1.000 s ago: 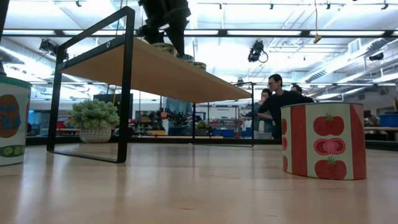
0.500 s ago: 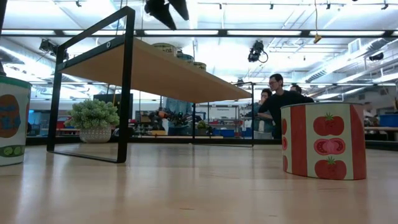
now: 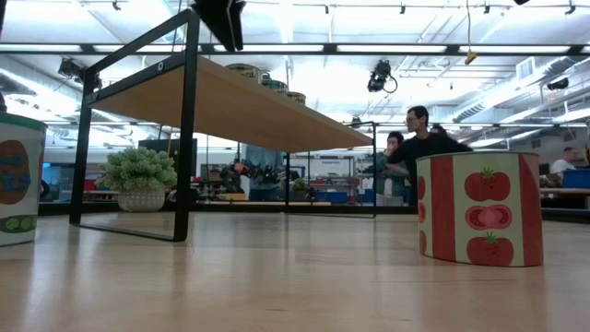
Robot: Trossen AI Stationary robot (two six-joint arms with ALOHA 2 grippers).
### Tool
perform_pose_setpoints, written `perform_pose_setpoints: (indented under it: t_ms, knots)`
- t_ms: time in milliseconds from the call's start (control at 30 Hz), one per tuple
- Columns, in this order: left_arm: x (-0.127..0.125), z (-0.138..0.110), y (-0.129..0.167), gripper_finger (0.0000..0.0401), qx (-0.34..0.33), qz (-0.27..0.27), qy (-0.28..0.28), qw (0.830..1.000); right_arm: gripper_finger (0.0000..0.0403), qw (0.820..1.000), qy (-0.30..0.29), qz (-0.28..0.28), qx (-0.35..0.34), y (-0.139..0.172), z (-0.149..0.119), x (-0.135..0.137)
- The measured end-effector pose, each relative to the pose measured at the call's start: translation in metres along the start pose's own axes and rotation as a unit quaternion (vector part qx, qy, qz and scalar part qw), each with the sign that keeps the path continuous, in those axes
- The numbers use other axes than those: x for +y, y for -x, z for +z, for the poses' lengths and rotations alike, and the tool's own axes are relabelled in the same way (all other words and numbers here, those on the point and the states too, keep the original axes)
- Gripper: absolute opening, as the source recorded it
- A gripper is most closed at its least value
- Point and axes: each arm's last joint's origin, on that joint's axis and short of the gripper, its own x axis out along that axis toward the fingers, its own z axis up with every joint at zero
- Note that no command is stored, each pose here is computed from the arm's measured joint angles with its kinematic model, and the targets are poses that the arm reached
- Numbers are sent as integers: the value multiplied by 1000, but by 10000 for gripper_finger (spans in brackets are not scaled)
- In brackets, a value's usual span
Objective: Pick and place cans onto a shelf
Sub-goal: Put the canned peas on the shelf, then put the canned oranges on the shelf
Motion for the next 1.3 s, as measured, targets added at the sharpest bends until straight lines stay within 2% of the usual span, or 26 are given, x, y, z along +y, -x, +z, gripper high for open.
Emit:
perform_pose_setpoints:
  t_ms: [100,167,267,500,733,1000,1167,1300]
  knots:
    - [-10,1,-6,367,-1,40,-27,999,68,1000,-2,-4,-1,-1,0,-1]
    - [-14,1,-9,366,3,41,-41,998,68,1000,-4,-5,0,-1,1,-1]
    - [-18,-1,-17,366,12,52,-45,998,68,1000,-7,-3,-3,-1,1,-1]
    - [-13,-1,-20,366,21,131,-40,990,68,1000,-8,1,-8,-1,3,0]
    - [-6,-2,-24,366,31,140,-39,989,68,1000,-6,2,-9,-1,3,1]
    - [-19,0,-17,366,8,98,-36,995,68,1000,-9,4,-12,-1,4,1]
    - [-20,14,2,366,-66,40,39,996,68,1000,-11,16,-4,-1,3,2]
    - [-25,31,19,366,-159,-52,101,981,68,1000,-1,24,9,-5,2,7]
